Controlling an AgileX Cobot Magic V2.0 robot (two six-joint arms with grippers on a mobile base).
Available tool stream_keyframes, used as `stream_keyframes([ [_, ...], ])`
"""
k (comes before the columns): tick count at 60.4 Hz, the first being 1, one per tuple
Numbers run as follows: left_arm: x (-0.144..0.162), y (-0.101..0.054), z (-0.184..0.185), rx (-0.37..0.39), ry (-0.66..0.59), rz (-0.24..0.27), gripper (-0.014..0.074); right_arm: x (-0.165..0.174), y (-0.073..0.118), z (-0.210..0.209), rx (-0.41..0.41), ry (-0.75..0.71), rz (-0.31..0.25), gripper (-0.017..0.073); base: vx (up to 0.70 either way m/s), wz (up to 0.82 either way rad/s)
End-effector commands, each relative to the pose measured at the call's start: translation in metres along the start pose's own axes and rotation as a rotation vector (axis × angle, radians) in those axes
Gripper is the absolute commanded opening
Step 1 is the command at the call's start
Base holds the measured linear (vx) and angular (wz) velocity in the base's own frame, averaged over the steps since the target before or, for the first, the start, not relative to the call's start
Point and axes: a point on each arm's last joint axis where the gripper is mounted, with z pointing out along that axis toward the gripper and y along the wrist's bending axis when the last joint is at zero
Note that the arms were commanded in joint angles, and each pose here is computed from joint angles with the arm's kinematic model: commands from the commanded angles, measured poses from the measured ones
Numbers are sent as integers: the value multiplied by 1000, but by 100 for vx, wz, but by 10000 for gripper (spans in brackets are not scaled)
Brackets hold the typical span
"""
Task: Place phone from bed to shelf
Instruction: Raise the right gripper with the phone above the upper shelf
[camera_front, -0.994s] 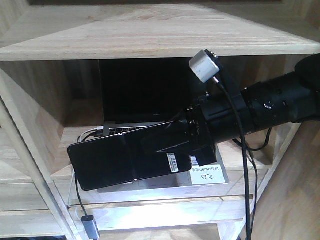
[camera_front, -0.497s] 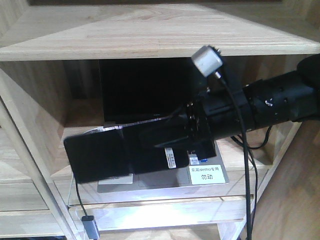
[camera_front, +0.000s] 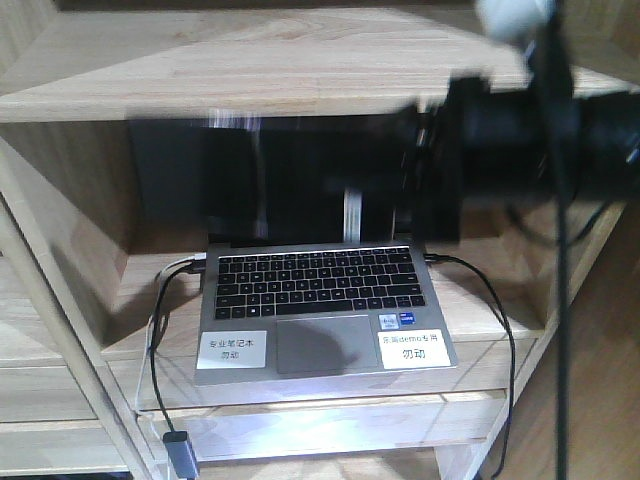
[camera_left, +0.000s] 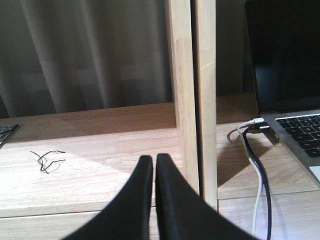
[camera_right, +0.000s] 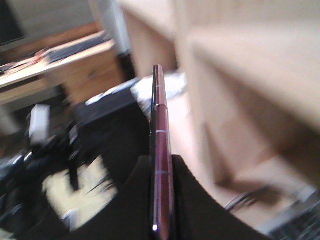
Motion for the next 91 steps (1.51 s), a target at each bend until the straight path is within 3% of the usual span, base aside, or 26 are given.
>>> stream_keyframes([
  [1,-14,2,-3,-11,-102,-15,1,-44,16,-17,30,-167,-66,-2,0,0],
  [17,-14,2,-3,-11,-102,-15,1,-101,14,-24,112,-309,-143,-2,0,0],
  [33,-14,2,-3,-11,-102,-15,1,-133,-11,2,88,-350,-145,-2,0,0],
  [40,-14,2,-3,-11,-102,-15,1,-140,-27,20,107,-340,-173,-2,0,0],
  [63,-14,2,-3,-11,-102,-15,1,-128,-82,82,178,-293,-120,-2,0,0],
  [70,-14,2,-3,-11,-102,-15,1,-117,-99,95,183,-270,-71,-2,0,0],
  [91,-14,2,-3,-11,-102,-15,1,-105,-118,106,235,-259,-43,5,0,0],
])
